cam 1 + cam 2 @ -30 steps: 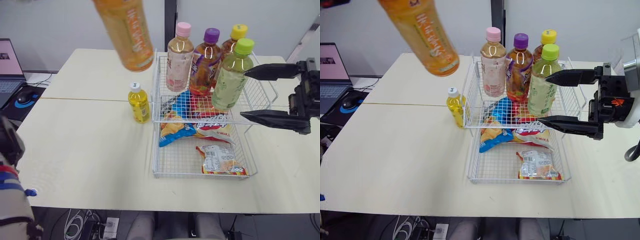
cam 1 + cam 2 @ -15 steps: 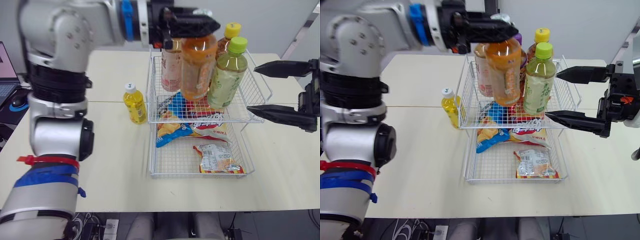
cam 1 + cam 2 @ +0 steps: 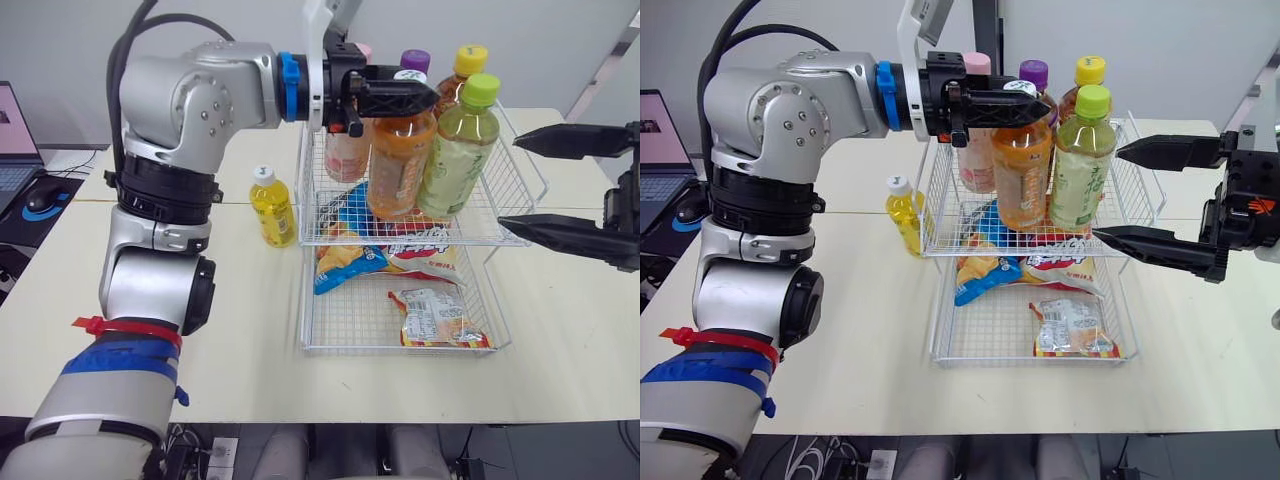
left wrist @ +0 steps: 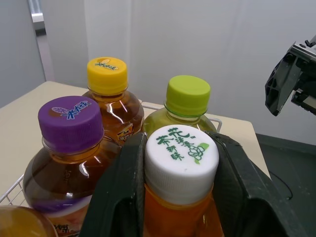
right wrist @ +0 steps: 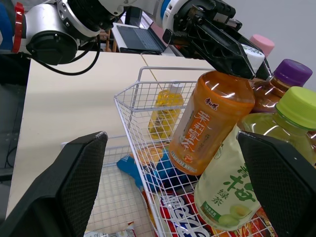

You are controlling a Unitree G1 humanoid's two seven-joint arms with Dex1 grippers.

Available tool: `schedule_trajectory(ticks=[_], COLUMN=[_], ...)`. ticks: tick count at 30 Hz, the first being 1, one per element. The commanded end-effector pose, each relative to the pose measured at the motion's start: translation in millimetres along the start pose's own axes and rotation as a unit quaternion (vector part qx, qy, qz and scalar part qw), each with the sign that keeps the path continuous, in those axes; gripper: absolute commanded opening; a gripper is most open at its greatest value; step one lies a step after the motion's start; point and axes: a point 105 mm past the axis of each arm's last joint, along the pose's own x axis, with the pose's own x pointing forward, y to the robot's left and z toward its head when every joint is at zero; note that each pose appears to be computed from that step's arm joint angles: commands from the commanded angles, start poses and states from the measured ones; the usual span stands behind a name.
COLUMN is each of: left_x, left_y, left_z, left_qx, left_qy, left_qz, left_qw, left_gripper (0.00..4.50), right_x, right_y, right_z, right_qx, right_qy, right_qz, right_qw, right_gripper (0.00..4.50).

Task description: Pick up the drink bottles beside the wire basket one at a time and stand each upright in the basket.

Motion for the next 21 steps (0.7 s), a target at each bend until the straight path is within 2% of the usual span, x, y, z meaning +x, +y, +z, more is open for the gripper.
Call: schedule_trajectory(ticks=[1,2,4,10,16,21], left_x=[-7,-8,-8,-21,-56,-83], left_y=[-2,-4,-7,-19,-32,-45], left_z=[24,25,27,36,58,51], left_qx=[0.016,0.016,0.014,0.029,0.054,0.06], left_qy=[-0.042,-0.042,-0.043,-0.048,-0.073,-0.062], left_qz=[-0.002,-0.008,-0.02,-0.055,-0.069,-0.065], left_qw=[0.999,0.999,0.999,0.997,0.993,0.994], left_gripper=[1.76,2.13,2.57,4.47,4.47,4.47], right_x=[-4,-5,-5,-6,-8,-10], right_y=[2,2,2,2,-2,-8], right_z=[9,9,10,11,16,16], right_qx=[-0.018,-0.018,-0.018,-0.017,-0.026,-0.038], right_qy=[-0.003,-0.002,-0.002,-0.002,-0.009,-0.009], right_qz=[-0.006,-0.007,-0.007,-0.012,-0.024,-0.039], right_qw=[1.0,1.0,1.0,1.0,0.999,0.998], right_gripper=[4.5,4.5,4.5,4.5,4.5,4.5])
